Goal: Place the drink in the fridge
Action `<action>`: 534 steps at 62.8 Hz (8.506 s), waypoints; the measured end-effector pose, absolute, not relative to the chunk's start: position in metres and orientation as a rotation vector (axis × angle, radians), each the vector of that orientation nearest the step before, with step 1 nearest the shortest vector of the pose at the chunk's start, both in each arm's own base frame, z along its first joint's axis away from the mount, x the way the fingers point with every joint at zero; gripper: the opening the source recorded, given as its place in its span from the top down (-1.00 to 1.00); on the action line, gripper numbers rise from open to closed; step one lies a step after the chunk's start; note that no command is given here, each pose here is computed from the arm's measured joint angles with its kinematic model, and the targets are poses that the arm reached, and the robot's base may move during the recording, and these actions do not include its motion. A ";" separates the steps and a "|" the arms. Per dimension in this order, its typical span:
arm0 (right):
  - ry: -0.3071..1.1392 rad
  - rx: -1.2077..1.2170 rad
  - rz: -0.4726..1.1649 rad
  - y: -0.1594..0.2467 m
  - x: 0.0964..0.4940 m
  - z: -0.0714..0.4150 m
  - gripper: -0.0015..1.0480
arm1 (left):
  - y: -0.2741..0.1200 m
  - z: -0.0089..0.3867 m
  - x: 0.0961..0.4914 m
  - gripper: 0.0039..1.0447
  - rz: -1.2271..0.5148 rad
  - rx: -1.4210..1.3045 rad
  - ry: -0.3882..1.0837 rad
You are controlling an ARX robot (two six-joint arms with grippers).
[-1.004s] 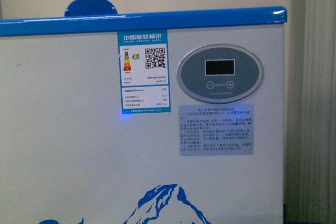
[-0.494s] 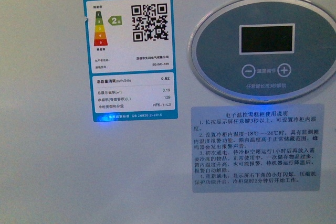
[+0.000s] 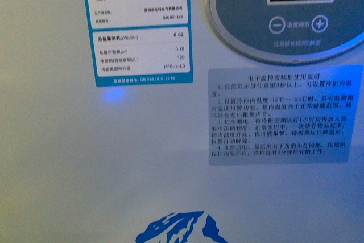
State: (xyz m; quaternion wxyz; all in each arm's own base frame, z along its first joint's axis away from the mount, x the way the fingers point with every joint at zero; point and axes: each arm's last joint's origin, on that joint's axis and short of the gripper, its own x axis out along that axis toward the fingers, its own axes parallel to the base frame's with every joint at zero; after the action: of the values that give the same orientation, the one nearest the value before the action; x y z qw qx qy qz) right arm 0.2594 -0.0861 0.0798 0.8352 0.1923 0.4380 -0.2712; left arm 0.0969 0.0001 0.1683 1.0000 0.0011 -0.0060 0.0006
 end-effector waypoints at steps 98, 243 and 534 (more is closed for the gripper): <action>1.239 0.670 -0.729 -0.067 0.410 -0.179 -0.85 | 0.000 0.168 0.097 -0.85 0.001 0.002 -0.012; -0.124 0.023 -0.118 -0.019 0.106 0.322 0.31 | 0.000 0.168 0.097 -0.85 0.001 0.002 -0.012; -0.158 0.075 -0.096 -0.016 0.103 0.310 0.31 | -0.052 0.247 0.289 -0.85 -1.010 1.033 -0.007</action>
State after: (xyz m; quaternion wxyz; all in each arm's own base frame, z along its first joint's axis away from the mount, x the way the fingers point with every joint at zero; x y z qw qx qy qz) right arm 0.1030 -0.0161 0.3101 0.9950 0.0373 -0.0788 -0.0479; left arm 0.2888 -0.0518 0.2469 0.7502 0.4729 -0.0032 -0.4621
